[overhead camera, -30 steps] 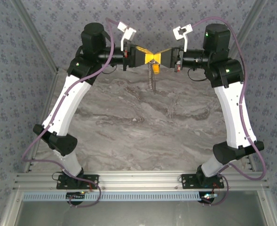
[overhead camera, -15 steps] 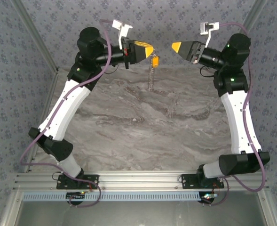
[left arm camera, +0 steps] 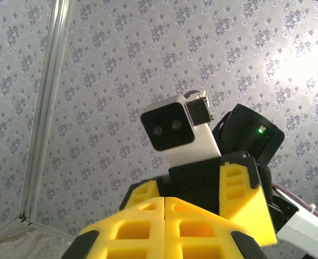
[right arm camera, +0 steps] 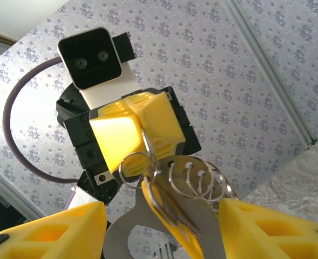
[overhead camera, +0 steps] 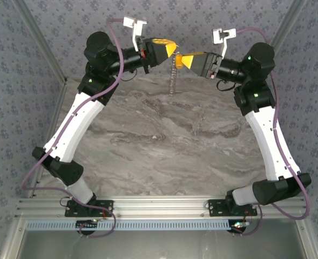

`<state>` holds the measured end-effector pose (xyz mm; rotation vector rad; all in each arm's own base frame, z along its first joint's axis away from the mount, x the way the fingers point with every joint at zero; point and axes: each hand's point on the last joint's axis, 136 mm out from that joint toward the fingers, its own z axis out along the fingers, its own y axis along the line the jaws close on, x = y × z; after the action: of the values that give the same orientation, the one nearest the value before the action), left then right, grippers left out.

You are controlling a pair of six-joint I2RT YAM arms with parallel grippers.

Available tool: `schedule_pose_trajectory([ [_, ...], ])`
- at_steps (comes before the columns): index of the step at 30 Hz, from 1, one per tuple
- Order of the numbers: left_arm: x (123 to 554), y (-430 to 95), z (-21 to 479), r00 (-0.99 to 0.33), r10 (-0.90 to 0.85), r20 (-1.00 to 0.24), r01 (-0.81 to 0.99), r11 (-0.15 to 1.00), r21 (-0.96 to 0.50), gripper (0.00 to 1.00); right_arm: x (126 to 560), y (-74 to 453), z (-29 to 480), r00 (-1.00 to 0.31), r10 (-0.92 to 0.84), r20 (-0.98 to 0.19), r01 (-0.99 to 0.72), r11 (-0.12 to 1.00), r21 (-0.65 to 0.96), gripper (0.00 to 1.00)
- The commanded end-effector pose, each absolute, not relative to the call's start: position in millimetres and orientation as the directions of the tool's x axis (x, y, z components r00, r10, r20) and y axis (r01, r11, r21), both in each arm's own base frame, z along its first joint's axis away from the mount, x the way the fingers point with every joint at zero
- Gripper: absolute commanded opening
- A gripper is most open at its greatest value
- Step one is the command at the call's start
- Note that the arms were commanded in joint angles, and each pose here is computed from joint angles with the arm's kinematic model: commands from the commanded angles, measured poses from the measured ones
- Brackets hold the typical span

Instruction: Put the keys on the keyring

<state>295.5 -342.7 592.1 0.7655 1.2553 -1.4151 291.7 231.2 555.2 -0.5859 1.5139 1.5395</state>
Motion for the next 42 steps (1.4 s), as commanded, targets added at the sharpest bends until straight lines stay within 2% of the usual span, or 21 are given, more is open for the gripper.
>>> schedule_pose_trajectory([
  [1, 272.9, -328.8, 623.3, -0.178, -0.348, -0.921, 0.973, 0.08, -0.218, 0.0, 286.8, 236.4, 561.9, -0.475, 0.254, -0.842, -0.85, 0.117, 0.514, 0.58],
  [5, 273.6, -328.1, 623.0, -0.178, -0.352, -0.919, 0.971, 0.088, -0.221, 0.0, 285.7, 240.8, 560.4, -0.48, 0.245, -0.842, -0.849, 0.11, 0.516, 0.44],
  [11, 274.6, -326.8, 622.4, -0.171, -0.359, -0.918, 0.971, 0.099, -0.219, 0.0, 283.9, 242.4, 561.1, -0.48, 0.236, -0.845, -0.852, 0.107, 0.513, 0.12],
  [14, 276.3, -325.2, 622.6, -0.166, -0.368, -0.915, 0.969, 0.113, -0.221, 0.0, 282.4, 243.2, 560.1, -0.483, 0.228, -0.845, -0.85, 0.107, 0.515, 0.0],
  [24, 285.7, -315.3, 620.4, -0.135, -0.428, -0.894, 0.955, 0.185, -0.233, 0.0, 282.1, 255.3, 545.0, -0.515, 0.177, -0.839, -0.835, 0.115, 0.538, 0.0],
  [35, 289.0, -316.2, 616.1, -0.149, -0.448, -0.882, 0.952, 0.176, -0.25, 0.0, 294.9, 265.3, 541.0, -0.533, 0.185, -0.825, -0.821, 0.12, 0.558, 0.0],
  [42, 293.6, -318.6, 613.1, -0.195, -0.485, -0.853, 0.946, 0.138, -0.295, 0.0, 306.9, 275.2, 555.9, -0.567, 0.24, -0.788, -0.81, 0.012, 0.586, 0.0],
])
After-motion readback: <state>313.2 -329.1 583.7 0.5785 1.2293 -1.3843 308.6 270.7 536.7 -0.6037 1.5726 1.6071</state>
